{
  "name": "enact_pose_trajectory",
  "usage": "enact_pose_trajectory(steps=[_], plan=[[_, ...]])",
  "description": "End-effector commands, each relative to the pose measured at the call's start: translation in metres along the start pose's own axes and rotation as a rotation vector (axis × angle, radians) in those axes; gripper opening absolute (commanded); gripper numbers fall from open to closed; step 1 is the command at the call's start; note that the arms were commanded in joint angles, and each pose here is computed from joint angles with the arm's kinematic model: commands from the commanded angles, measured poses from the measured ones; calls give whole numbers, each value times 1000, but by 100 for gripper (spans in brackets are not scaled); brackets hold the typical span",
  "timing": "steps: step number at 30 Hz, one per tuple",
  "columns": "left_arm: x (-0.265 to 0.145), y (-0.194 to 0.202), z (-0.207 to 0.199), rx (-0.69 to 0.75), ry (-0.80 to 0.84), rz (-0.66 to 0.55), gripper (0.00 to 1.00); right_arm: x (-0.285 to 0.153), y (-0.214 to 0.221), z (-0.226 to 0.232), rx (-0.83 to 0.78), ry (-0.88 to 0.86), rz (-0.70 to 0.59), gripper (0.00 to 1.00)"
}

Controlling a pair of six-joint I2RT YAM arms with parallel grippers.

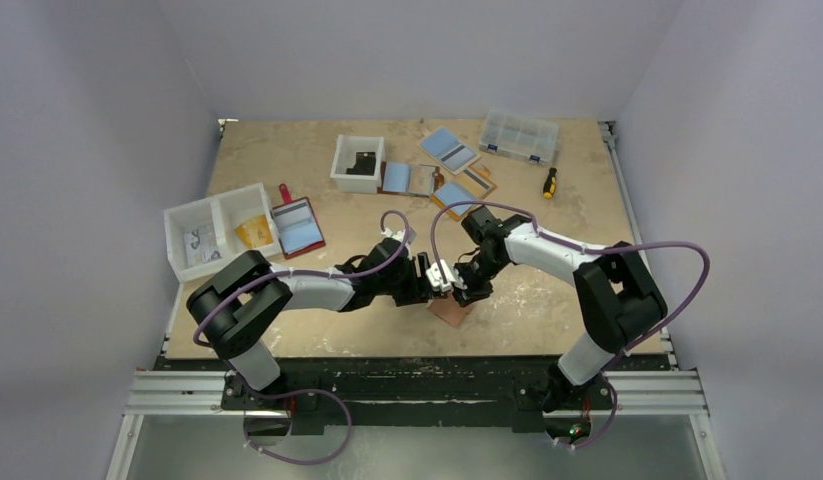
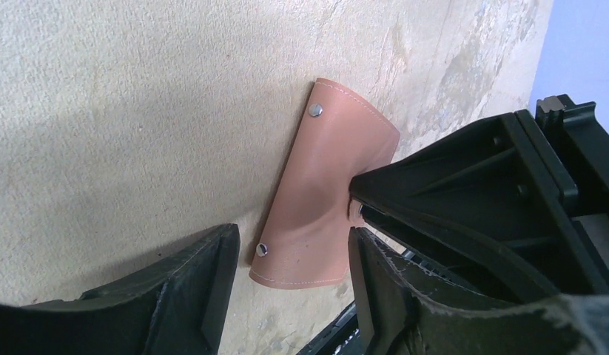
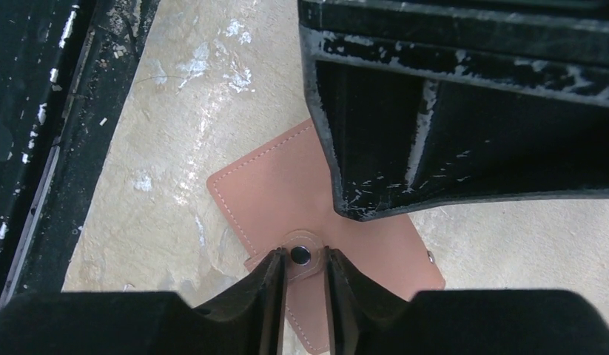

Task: Take the credit cards out of the card holder
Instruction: Open the card holder at the center of the board.

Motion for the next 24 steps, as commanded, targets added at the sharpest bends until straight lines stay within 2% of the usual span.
enact_pose_trajectory(steps=[1,5,6,12,19,24], plan=[[2,34,36,-20,-120,100,61,5,13,6,-15,-5,54,25],[1,37,36,-38,-98,97,65,3,8,11,-13,-12,33,2],[1,37,35,-44,-88,95,67,2,4,11,-12,-10,14,0],[-7,34,24,-58,-5,55,77,-24,-33,8,-1,84,-140,0],[-11,36,16,-86,84,31,77,-52,-60,16,-23,129,-265,0],[-20,27,11,-99,98,-16,77,-63,-67,15,2,141,-299,0]])
Point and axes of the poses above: each gripper's point midway between its finger pads, its own x axis out along the fingers, its own z axis along the line the jaws close on, y = z × x, the point moved 1 cm from there along -x, back along the fingers, and after that the axes turned 7 degrees about x, right-handed, at the moved point
